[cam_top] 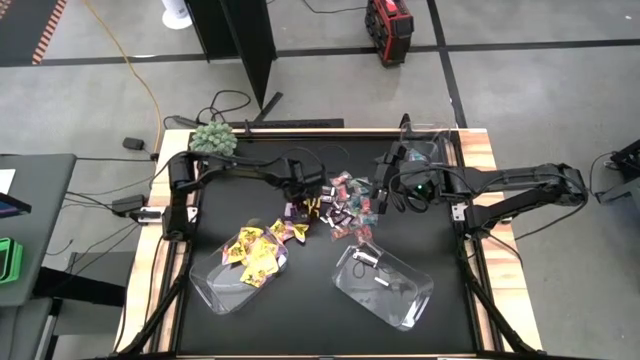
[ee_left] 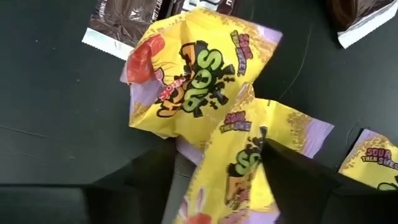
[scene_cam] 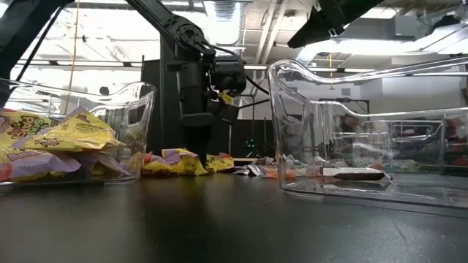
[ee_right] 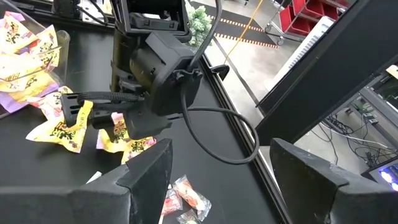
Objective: Sort candy
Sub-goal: Put the yellow candy in the bottom left transparent container
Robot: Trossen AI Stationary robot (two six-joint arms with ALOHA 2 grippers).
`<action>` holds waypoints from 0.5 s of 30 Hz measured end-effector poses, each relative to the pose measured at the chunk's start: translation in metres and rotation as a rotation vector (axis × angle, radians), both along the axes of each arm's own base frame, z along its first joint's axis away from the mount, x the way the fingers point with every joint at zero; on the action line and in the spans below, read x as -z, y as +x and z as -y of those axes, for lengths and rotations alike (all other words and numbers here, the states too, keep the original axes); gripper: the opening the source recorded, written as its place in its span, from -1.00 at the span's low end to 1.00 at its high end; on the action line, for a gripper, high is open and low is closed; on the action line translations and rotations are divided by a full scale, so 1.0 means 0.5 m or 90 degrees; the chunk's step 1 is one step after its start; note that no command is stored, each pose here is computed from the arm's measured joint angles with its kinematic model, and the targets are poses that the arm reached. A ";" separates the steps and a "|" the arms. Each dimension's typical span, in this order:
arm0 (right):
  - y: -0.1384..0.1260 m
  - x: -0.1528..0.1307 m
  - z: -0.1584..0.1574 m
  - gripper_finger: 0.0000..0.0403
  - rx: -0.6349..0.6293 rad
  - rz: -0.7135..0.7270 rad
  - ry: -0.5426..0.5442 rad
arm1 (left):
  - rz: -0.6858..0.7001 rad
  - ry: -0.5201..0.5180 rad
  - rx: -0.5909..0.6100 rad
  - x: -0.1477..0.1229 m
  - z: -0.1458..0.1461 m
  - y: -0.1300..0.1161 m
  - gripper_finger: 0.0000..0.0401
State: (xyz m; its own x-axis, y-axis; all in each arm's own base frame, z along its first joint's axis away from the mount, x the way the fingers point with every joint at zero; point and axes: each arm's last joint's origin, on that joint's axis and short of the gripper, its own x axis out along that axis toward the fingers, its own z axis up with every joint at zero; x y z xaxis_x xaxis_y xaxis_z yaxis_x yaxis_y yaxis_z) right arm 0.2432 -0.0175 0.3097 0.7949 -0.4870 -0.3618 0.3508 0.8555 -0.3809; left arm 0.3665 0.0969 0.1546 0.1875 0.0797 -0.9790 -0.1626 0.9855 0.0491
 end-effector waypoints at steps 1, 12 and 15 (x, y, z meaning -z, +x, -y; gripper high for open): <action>0.000 0.000 0.000 0.42 0.000 0.000 0.000 | -0.003 0.000 0.001 -0.004 0.002 -0.003 -0.02; 0.000 0.000 0.000 0.42 0.000 0.000 0.000 | 0.049 0.031 -0.004 -0.115 0.015 -0.042 -0.91; 0.000 0.000 0.000 0.42 0.001 0.001 0.001 | 0.105 0.050 0.001 -0.181 0.030 -0.066 -0.92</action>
State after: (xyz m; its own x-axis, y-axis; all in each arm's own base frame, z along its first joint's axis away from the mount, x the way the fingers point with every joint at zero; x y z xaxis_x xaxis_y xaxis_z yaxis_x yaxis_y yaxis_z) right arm 0.2432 -0.0175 0.3097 0.7949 -0.4870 -0.3618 0.3519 0.8559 -0.3789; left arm 0.3334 0.0818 0.2452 0.3452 0.1549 -0.9257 -0.1730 0.9799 0.0994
